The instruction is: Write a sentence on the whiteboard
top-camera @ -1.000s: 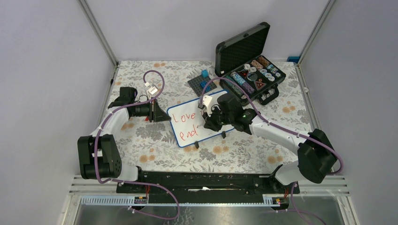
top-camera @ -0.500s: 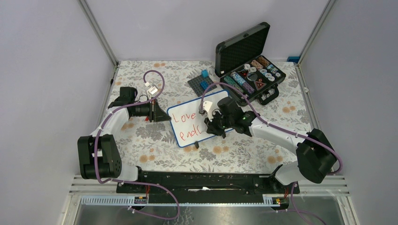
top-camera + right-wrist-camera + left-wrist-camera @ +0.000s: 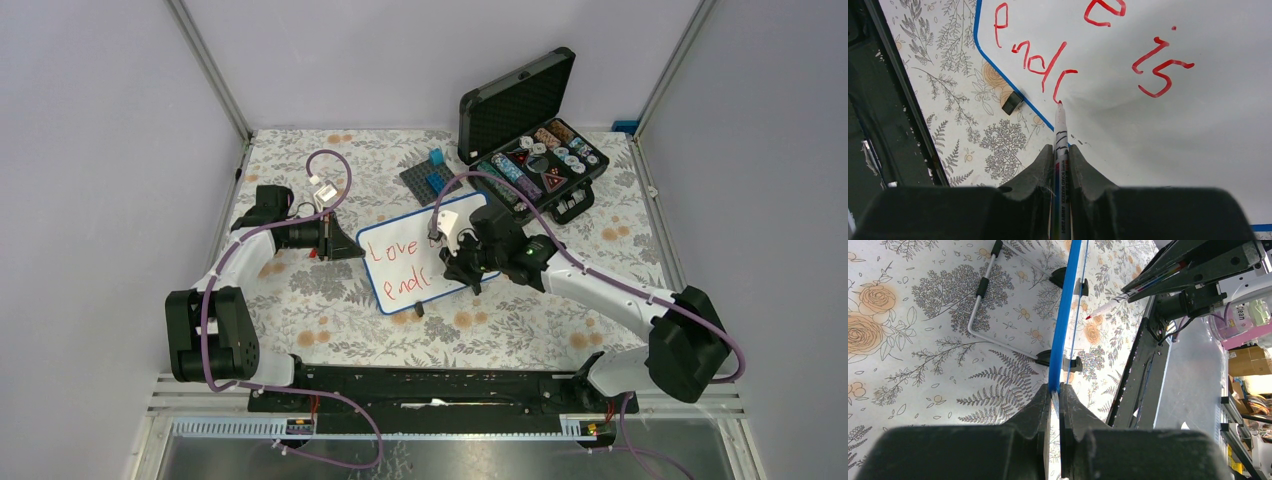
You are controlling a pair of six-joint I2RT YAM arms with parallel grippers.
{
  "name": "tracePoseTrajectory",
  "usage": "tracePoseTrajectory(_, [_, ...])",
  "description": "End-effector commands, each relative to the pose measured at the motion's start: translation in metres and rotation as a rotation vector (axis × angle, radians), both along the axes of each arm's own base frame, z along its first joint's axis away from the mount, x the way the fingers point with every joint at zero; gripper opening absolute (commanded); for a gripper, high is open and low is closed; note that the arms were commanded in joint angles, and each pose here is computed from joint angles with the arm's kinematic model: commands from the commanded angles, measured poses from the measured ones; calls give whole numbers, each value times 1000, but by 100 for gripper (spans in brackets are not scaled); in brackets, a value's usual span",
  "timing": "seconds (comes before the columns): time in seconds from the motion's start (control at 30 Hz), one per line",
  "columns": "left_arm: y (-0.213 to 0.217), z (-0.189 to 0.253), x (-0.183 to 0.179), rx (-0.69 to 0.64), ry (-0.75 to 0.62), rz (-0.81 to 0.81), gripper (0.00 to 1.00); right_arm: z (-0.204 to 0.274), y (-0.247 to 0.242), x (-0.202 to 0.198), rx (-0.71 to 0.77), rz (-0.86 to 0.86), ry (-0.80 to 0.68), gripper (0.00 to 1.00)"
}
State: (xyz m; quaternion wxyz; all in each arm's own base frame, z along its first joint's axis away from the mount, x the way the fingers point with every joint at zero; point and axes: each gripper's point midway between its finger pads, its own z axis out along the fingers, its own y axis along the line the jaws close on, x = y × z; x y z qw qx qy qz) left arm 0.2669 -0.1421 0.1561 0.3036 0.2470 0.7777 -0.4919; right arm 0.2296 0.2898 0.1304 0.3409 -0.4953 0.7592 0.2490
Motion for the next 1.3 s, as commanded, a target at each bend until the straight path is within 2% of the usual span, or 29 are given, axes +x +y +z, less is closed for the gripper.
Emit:
tracePoseTrajectory(0.0, [-2,8,5,26,-73,-19,0,15,0,9,12,-9,-53,0])
tracePoseTrajectory(0.67, [-3,6,3,28,-70,-21,0,0,-5,25,-38,-47,-76,0])
tracePoseTrajectory(1.0, [-3,5,4,29,-67,-20,0,4,-21,32,-45,-77,-96,0])
tracePoseTrajectory(1.27, [-3,6,4,26,-66,-21,0,17,-11,39,-10,-70,-103,0])
